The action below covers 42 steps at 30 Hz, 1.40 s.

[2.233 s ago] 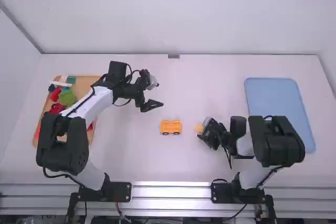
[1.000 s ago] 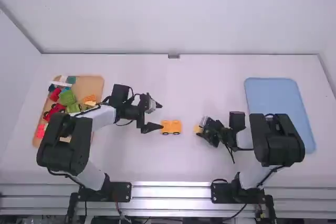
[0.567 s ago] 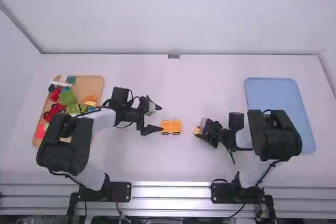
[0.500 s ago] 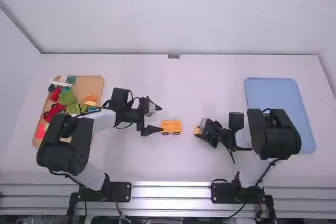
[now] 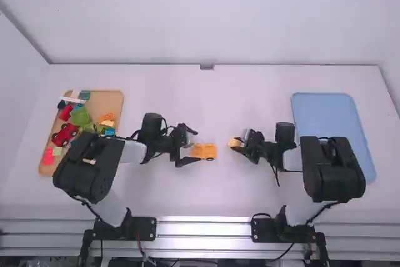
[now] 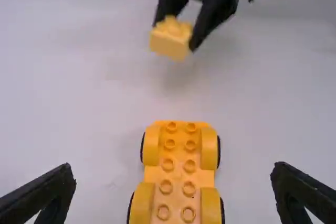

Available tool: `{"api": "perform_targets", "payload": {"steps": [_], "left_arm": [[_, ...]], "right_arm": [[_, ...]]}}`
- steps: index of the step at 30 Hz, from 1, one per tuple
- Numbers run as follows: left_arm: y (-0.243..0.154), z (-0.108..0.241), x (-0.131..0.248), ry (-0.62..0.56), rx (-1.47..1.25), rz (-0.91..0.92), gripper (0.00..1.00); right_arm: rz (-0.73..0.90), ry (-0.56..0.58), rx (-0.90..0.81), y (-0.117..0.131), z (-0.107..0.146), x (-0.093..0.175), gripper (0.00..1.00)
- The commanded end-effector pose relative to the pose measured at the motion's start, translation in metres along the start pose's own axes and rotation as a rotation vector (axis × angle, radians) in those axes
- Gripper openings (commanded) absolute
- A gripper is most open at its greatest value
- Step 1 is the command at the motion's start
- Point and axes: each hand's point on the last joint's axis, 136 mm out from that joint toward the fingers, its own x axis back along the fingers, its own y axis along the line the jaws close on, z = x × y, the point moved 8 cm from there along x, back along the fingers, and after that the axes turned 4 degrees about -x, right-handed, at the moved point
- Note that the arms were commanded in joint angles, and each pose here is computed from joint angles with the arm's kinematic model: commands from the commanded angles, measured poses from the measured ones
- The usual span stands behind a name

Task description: Assemble lego blocks to make yellow taxi

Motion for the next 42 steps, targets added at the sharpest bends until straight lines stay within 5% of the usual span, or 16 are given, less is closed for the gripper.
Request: {"api": "perform_targets", "payload": {"steps": [1,15,27,30,33,42], "left_arm": [[-0.004,0.016,-0.006,0.043,0.085,-0.019,0.99],[0.004,0.041,-0.026,0.060,0.095,0.035,0.99],[-0.009,0.046,-0.034,0.074,0.011,0.081,0.92],[-0.007,0.048,-0.033,0.091,0.008,0.063,0.85],[-0.007,0.048,-0.033,0.083,0.012,0.069,0.59],[-0.008,0.047,-0.035,0.088,0.012,0.072,0.53]], "right_arm": [[-0.046,-0.041,0.015,-0.005,-0.018,-0.005,0.23],[-0.311,0.053,0.168,0.003,-0.054,-0.036,0.21],[-0.331,0.153,0.125,0.015,-0.048,-0.067,0.19],[-0.344,0.140,0.113,0.016,-0.044,-0.069,0.19],[-0.350,0.146,0.110,0.017,-0.040,-0.071,0.20],[-0.360,0.166,0.029,0.011,-0.022,-0.084,0.20]]}}
